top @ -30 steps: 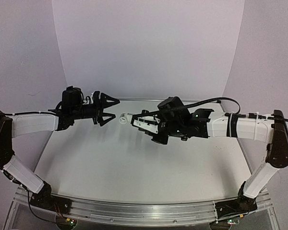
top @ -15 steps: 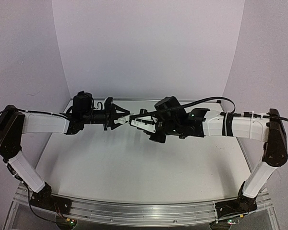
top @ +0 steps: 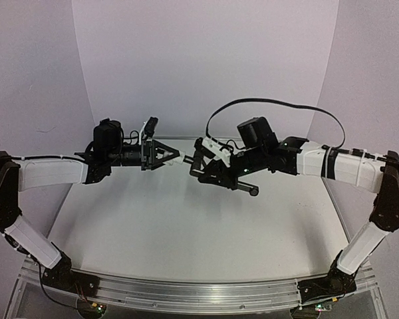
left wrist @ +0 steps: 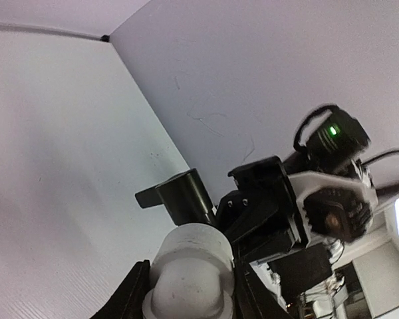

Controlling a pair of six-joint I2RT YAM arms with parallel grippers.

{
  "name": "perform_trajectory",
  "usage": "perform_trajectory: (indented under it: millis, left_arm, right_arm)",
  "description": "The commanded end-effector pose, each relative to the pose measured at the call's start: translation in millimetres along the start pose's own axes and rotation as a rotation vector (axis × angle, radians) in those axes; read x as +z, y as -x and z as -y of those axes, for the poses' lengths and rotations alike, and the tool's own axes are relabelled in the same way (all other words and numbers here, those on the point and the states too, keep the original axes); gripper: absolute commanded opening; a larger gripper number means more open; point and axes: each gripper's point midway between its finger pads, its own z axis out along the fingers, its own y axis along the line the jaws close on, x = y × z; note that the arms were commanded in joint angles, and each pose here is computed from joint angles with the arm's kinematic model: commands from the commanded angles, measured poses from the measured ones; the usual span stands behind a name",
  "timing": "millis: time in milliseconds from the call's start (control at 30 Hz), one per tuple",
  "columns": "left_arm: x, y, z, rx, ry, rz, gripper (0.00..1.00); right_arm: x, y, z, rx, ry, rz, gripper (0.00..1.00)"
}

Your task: Install the water faucets

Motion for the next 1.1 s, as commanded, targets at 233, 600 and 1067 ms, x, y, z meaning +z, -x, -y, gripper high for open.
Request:
perform_trajectory:
  millis: [233, 600, 1067]
  left_arm:
    - [-11.2, -4.9, 96.7, 0.776, -0.236, -0.097, 0.0]
    - [-15.1, 21.6, 64.0, 0.875, 0.065, -0.054, 0.67]
    - [-75.5, 55.0, 28.4, 0.435, 0.28, 0.226, 0.93]
  right_arm:
    - [-97.8, 114.1, -123.1, -0.14, 0.74, 0.45, 0.0]
    - [-56.8, 83.1, -74.7, -0.131, 0.364, 0.322, 0.0]
    - [-42.1, 42.5, 17.3, -0.179, -0.207, 0.089, 0.0]
